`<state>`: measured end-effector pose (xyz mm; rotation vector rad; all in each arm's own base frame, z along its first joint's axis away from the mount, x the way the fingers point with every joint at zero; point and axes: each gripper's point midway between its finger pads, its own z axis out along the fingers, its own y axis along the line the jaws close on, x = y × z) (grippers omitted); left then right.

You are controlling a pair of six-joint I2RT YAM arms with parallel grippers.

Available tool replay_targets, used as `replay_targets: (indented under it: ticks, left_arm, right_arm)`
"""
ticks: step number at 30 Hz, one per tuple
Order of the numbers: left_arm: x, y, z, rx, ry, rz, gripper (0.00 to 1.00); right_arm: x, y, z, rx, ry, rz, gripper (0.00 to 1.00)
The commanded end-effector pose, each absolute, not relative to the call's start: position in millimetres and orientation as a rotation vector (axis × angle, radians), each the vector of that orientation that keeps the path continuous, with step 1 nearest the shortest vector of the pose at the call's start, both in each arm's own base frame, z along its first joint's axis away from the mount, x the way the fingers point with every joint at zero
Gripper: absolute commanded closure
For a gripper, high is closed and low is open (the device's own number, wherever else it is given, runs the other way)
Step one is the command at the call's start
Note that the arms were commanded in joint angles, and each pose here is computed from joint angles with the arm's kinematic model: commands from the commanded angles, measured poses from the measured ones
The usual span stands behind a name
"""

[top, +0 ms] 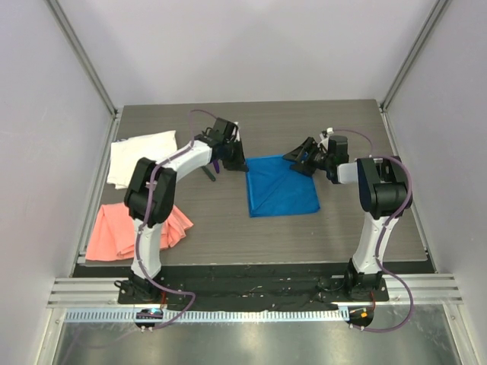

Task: Fold the napkin into a case and place the utensils inside
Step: Smooth out the upper triangle-folded napkin at the center of the board.

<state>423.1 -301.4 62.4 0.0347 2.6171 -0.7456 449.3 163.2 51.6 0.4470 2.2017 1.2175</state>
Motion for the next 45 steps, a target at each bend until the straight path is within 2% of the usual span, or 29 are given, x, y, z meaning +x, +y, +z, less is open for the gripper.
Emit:
replay_targets:
  ticks: [1,3,6,8,16,22,25,35,45]
  left_arm:
    - [394.6,-311.9,100.1,0.060,2.527,-0.870,0.96]
    - [383.2,-326.4,109.4,0.069,2.492,-0.963,1.00]
    - [353.6,-354.3,110.5,0.168,2.492,-1.093,1.00]
    - [334.3,-373.0,112.7,0.238,2.490,-1.158,1.00]
    - [310.4,-378.0,79.5,0.239,2.544,-1.183,1.00]
    - [297.1,-363.0,59.5,0.220,2.585,-1.162,1.00]
    - [294.1,-355.4,53.2,0.207,2.597,-1.147,1.00]
    - [277.1,-325.5,28.0,0.115,2.649,-1.131,1.00]
    - [270.2,-320.0,43.4,0.092,2.617,-1.194,1.00]
  right_arm:
    - [466.2,172.8,80.6,0.380,2.098,1.291,0.37]
    - [464.8,174.0,79.5,0.386,2.098,1.308,0.48]
    - [458.4,175.0,89.9,0.374,2.075,1.327,0.54]
    - [454.6,174.2,94.3,0.373,2.068,1.323,0.54]
    - [459.4,181.7,102.9,0.354,2.069,1.338,0.47]
    - [462.0,194.4,96.9,0.327,2.086,1.357,0.34]
    - [459.7,199.6,86.8,0.322,2.107,1.363,0.30]
    - [457.6,195.6,44.2,0.370,2.182,1.328,0.30]
    - [455.6,184.4,11.8,0.422,2.242,1.291,0.30]
